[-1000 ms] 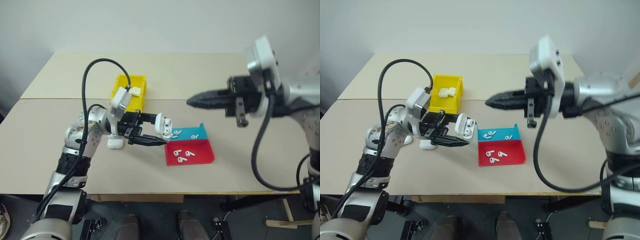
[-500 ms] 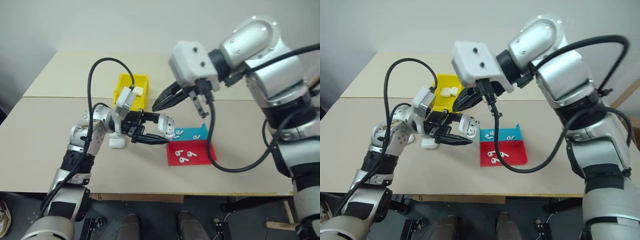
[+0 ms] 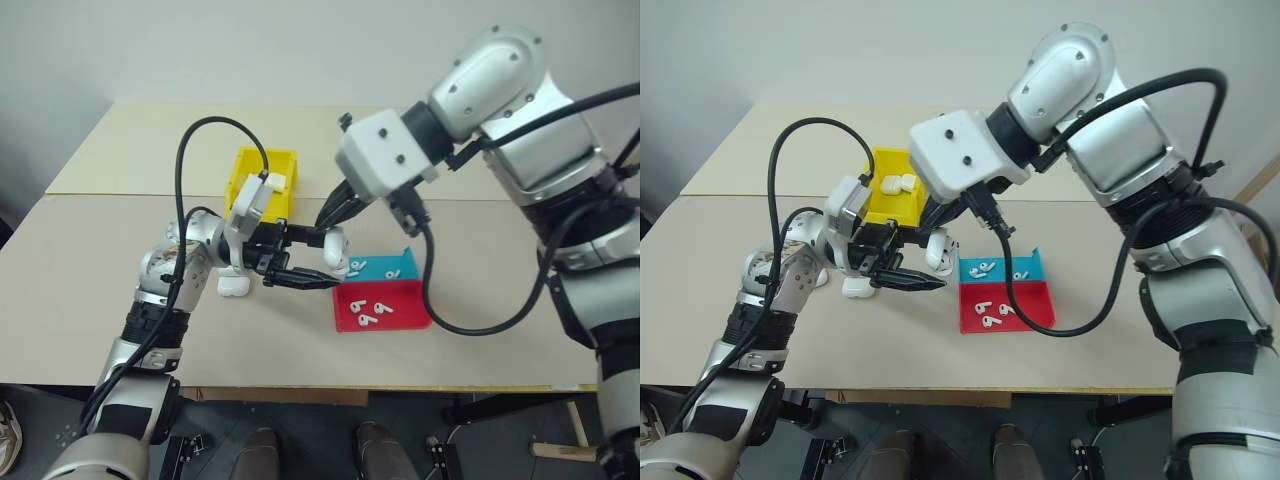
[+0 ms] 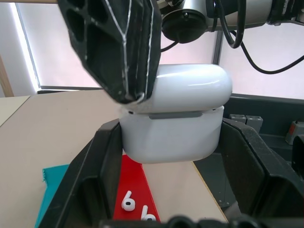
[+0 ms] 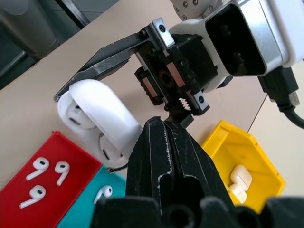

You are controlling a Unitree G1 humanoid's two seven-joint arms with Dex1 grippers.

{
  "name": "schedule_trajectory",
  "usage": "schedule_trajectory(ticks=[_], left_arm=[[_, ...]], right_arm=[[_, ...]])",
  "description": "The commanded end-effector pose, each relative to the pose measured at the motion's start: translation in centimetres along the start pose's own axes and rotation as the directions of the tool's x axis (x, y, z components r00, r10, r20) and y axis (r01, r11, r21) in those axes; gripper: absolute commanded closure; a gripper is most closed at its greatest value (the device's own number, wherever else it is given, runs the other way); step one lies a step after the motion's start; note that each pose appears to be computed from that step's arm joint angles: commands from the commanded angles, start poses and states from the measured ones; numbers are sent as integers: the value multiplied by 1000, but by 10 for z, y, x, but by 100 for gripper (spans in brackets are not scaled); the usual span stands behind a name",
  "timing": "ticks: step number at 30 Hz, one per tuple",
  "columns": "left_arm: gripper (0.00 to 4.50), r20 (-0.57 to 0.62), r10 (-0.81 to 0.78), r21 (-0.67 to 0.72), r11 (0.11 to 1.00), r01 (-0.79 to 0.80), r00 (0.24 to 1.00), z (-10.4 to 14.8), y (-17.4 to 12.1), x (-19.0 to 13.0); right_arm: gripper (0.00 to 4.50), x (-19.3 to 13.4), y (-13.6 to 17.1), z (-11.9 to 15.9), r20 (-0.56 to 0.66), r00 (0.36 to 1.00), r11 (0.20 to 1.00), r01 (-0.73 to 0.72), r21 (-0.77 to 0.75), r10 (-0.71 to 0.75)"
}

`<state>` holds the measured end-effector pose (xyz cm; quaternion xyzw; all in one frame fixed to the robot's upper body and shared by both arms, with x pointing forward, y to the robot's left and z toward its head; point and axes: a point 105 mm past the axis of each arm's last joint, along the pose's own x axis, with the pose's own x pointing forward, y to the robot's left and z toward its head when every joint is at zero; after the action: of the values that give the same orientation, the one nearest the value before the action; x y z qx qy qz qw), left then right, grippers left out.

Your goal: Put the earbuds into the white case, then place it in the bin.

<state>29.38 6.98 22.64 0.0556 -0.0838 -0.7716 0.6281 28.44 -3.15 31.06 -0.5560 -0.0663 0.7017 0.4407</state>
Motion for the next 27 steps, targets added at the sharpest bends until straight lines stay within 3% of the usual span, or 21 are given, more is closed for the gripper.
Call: schedule_trajectory(ticks=[1, 7, 11, 13, 15, 21, 25, 27], left_arm=[[173, 19, 4, 63, 998, -5, 1000, 12, -1, -1], [173, 27, 14, 68, 998, -16, 1000, 14, 0, -1], [173, 47, 99, 82, 991, -103, 994, 18, 5, -10], [173, 66, 149, 89, 984, -155, 987, 23, 7, -17], [173, 86, 238, 107, 963, -246, 968, 28, 12, -27], [173, 97, 442, 130, 883, -451, 892, 32, 23, -52], [173, 142, 695, 151, 688, -710, 704, 34, 56, -72], [173, 134, 848, 127, 498, -858, 512, 31, 86, -84]], right_arm=[[447, -7, 9, 10, 24, 998, 997, -49, -56, 50], [447, -22, 1, 14, 82, 995, 998, 64, -8, -63], [447, -55, -4, 8, 174, 925, 934, 305, 185, -337], [447, -63, 1, 2, 183, 875, 873, 386, 297, -449], [447, -66, 15, -12, 169, 795, 762, 462, 455, -583], [447, -54, 47, -33, 41, 682, 492, 483, 724, -730], [447, -37, 63, -44, -106, 618, 302, 517, 801, -779], [447, -29, 65, -41, -126, 589, 254, 519, 816, -798]])
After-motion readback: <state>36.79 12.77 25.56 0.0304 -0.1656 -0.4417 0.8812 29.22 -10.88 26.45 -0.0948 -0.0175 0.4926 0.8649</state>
